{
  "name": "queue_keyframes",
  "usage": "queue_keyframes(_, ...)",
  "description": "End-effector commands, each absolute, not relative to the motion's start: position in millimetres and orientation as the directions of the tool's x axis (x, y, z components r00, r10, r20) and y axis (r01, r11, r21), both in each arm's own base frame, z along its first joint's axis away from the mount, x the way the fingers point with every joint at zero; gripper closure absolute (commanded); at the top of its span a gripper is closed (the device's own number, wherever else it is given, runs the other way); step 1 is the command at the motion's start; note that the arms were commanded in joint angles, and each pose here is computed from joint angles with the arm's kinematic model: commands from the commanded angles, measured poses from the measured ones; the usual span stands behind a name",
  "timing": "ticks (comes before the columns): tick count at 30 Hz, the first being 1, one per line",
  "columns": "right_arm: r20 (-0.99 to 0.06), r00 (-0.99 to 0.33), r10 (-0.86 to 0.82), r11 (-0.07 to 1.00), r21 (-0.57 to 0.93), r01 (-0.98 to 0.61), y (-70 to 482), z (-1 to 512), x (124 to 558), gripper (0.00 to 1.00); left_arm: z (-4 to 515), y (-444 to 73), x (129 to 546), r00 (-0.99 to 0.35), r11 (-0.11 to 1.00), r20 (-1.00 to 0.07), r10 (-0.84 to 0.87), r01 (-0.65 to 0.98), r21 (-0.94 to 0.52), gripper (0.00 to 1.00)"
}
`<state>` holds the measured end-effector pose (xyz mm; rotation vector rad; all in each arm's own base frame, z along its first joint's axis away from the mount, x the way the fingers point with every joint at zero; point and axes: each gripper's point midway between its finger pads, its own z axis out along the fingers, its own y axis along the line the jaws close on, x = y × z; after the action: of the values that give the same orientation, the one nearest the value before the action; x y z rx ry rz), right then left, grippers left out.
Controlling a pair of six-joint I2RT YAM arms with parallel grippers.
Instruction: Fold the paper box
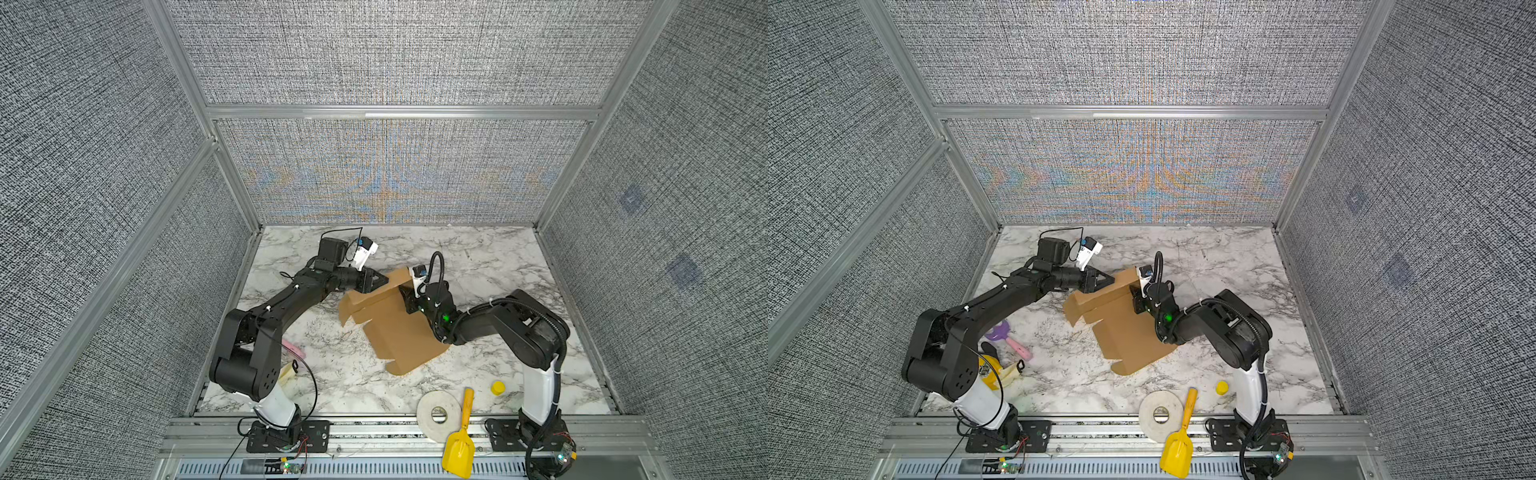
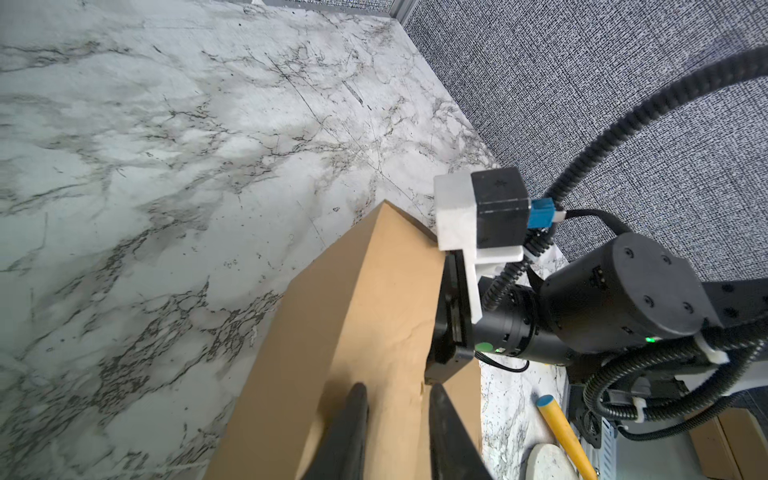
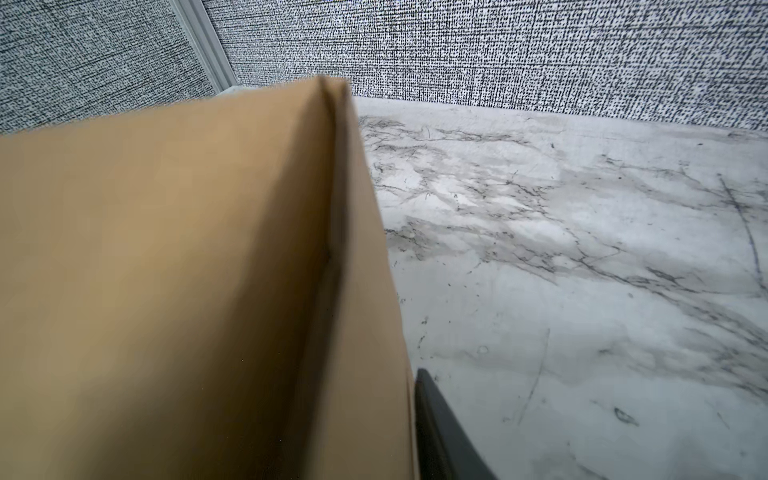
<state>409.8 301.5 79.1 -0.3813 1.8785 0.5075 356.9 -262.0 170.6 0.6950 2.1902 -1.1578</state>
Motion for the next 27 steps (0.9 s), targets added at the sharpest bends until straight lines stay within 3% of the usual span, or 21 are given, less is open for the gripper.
queue_keyframes(1, -0.947, -0.321, 0.01, 0.864, 0.17, -0.475, 296.0, 91.1, 408.0, 0.53, 160.9, -255.2, 359.2, -0.73, 0.54, -0.658, 0.185, 0.635, -0.553, 0.7)
queue_keyframes(7, -0.958, -0.275, 0.08, 0.876, 0.199, -0.439, 282.7, 100.4, 403.0, 0.4, 162.6, -253.2, 359.5, -0.725, 0.544, -0.664, 0.184, 0.637, -0.546, 0.7)
queue_keyframes(13, -0.955, -0.284, 0.081, 0.89, 0.198, -0.411, 279.5, 92.0, 405.6, 0.39, 162.1, -252.7, 360.7, -0.727, 0.546, -0.663, 0.18, 0.634, -0.547, 0.7)
queue_keyframes(27, -0.945, -0.32, 0.076, 0.896, 0.205, -0.394, 291.3, 59.4, 419.9, 0.63, 160.6, -253.2, 361.8, -0.73, 0.547, -0.659, 0.18, 0.631, -0.55, 0.7)
